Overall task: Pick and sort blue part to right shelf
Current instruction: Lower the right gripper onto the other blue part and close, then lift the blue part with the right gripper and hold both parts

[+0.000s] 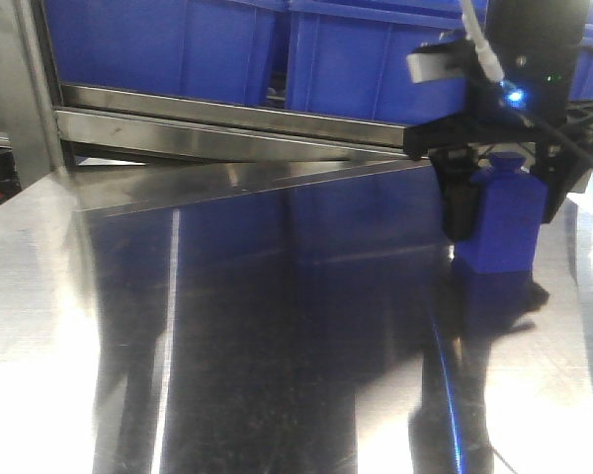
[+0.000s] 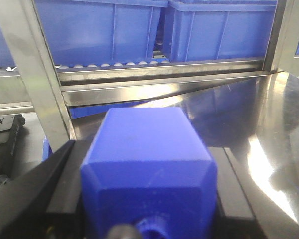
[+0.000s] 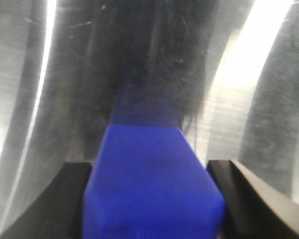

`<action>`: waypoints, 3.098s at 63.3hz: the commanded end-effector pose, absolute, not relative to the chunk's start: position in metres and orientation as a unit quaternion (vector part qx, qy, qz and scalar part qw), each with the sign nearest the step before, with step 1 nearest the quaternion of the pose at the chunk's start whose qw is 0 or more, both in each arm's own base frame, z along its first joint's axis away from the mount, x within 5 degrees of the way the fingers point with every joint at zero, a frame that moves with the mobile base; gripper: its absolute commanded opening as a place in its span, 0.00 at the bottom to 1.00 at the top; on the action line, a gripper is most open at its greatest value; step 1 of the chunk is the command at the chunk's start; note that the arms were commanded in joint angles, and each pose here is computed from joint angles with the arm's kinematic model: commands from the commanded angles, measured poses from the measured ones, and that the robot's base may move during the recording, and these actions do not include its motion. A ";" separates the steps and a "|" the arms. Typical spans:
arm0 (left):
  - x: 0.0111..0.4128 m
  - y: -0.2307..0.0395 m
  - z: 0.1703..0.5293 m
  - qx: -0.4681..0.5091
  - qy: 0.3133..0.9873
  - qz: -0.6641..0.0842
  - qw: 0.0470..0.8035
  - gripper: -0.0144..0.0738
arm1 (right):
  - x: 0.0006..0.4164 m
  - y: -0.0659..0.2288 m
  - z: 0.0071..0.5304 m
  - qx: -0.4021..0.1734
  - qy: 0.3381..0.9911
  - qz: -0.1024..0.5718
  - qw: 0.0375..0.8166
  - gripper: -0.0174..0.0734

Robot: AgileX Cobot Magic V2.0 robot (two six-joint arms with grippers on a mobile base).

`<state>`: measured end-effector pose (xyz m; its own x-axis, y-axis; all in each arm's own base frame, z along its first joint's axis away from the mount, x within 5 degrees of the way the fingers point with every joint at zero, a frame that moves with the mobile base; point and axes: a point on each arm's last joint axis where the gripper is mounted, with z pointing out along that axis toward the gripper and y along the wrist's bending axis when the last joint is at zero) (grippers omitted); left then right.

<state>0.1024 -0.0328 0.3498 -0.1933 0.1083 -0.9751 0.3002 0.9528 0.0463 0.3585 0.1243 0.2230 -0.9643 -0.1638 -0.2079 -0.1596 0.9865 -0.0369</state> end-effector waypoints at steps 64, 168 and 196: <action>0.043 -0.004 0.319 0.051 0.724 -0.065 0.685 0.54 | 0.234 0.078 0.316 -0.087 0.915 0.063 0.388 0.43; 0.043 -0.004 0.319 0.054 0.722 -0.058 0.687 0.54 | 0.020 0.000 0.345 -0.082 0.629 0.106 0.765 0.43; 0.043 -0.004 0.319 0.054 0.722 -0.058 0.687 0.54 | 0.020 0.000 0.345 -0.082 0.629 0.106 0.766 0.43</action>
